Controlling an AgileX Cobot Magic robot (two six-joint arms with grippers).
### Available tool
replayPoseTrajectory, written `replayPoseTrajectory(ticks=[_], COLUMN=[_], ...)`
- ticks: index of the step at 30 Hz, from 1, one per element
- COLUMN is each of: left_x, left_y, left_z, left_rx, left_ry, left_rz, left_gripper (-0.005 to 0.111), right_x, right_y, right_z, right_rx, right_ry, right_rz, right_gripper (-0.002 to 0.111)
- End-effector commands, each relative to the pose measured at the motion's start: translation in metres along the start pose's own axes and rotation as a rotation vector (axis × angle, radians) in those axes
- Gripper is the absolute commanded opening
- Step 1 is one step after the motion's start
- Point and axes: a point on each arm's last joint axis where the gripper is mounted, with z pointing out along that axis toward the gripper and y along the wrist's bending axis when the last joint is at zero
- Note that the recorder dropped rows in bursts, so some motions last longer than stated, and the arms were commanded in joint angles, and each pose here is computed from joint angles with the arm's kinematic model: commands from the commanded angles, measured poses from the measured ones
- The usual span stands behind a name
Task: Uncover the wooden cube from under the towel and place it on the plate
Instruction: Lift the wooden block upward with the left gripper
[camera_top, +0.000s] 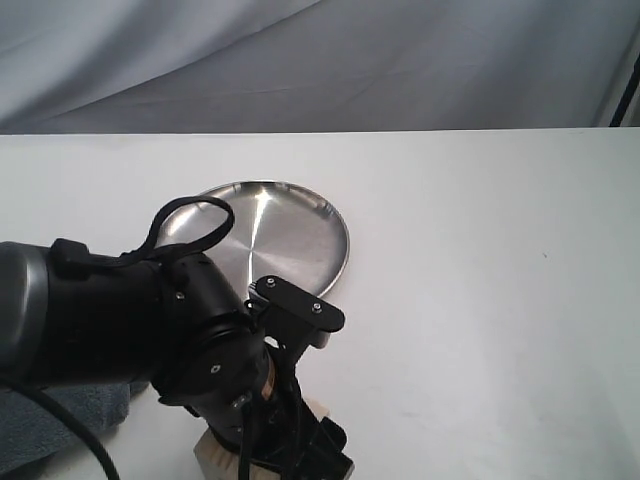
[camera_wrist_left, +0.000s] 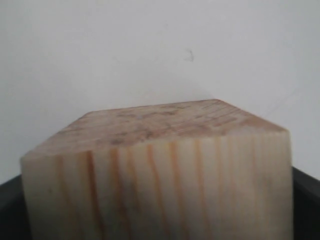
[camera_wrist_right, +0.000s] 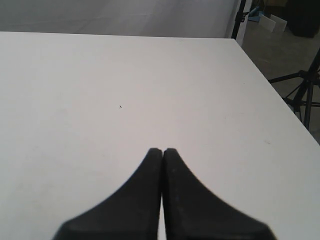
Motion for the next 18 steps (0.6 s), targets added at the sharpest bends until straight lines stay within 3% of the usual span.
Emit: replayPoseTrajectory(ticks=[1, 6, 8, 14, 18], left_x=[-0.003, -0.005, -0.006, -0.003, 0.002], left_y=[0.004, 0.012, 0.018, 0.032, 0.037], left_z=[-0.004, -0.031, -0.06, -0.148, -0.179], left_rx=[-0.039, -0.1, -0.148, -0.18, -0.199], left_ry=[-0.032, -0.108, -0.215, -0.644, -0.806], left_rz=[0.057, 0.137, 0.2, 0.185, 0.196], left_gripper=[0.0, 0.0, 0.0, 0.0, 0.0], right_x=[0.0, 0.0, 0.0, 0.0, 0.0], right_y=[0.0, 0.0, 0.0, 0.0, 0.0], right_z=[0.0, 0.0, 0.0, 0.0, 0.0], right_rx=[0.007, 0.007, 0.007, 0.007, 0.007], right_ry=[-0.004, -0.004, -0.004, -0.004, -0.004], right_rz=[0.0, 0.0, 0.0, 0.0, 0.0], right_gripper=[0.0, 0.0, 0.0, 0.0, 0.0])
